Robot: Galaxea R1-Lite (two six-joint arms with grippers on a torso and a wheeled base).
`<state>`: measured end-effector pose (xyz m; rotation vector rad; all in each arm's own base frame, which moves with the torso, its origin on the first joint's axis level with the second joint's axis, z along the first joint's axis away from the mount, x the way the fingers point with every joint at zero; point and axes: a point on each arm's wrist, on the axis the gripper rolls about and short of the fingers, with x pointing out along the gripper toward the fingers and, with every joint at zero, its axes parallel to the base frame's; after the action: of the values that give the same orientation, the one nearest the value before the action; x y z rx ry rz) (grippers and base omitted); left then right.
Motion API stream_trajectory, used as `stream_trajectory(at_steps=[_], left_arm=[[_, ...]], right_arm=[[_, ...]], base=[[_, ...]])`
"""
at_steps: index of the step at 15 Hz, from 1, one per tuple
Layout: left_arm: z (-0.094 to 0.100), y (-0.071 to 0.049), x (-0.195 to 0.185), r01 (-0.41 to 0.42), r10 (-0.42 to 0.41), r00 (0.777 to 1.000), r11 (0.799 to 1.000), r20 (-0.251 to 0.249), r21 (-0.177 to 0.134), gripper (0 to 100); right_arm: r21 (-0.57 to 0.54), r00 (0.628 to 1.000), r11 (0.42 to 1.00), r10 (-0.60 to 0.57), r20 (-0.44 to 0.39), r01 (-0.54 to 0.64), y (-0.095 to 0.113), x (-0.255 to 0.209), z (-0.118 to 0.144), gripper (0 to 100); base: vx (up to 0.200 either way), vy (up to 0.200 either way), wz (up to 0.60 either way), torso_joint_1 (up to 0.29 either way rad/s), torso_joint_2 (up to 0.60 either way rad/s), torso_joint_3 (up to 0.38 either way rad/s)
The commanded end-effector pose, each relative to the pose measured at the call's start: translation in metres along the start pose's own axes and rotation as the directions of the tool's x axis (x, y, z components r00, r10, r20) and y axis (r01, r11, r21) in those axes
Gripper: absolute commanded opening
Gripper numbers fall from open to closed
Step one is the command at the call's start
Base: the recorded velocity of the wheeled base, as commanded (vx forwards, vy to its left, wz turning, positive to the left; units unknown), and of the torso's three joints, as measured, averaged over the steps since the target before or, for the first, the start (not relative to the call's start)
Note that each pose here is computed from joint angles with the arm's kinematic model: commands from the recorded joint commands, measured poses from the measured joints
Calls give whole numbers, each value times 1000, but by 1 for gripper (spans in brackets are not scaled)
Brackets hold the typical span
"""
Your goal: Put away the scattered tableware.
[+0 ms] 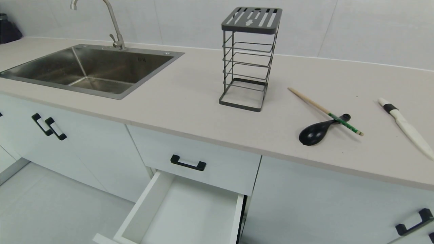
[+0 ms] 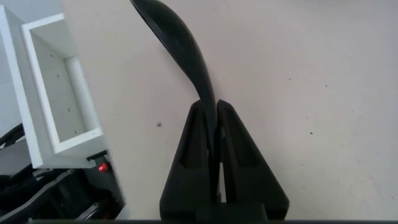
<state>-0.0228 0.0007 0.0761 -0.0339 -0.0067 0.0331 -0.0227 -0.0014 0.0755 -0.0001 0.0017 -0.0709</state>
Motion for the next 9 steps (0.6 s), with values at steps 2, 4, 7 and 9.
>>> stream_trajectory(at_steps=[2, 4, 7, 9], left_arm=[[0, 0, 0, -1, 1, 1000, 1000, -2, -1, 100], [0, 0, 0, -1, 1, 1000, 1000, -2, -1, 100], [0, 0, 0, -1, 1, 1000, 1000, -2, 0, 100], [0, 0, 0, -1, 1, 1000, 1000, -2, 0, 100]], right_arm=[[0, 1000, 1000, 0, 0, 0, 0, 0, 0, 0], [0, 1000, 1000, 0, 0, 0, 0, 0, 0, 0], [-2, 1000, 1000, 0, 0, 0, 0, 0, 0, 0], [-2, 1000, 1000, 0, 0, 0, 0, 0, 0, 0]], base=[[0, 0, 0, 44, -476, -222], [0, 0, 0, 227, -493, -220], [0, 0, 0, 393, -491, -240], [0, 0, 0, 293, -513, -239]])
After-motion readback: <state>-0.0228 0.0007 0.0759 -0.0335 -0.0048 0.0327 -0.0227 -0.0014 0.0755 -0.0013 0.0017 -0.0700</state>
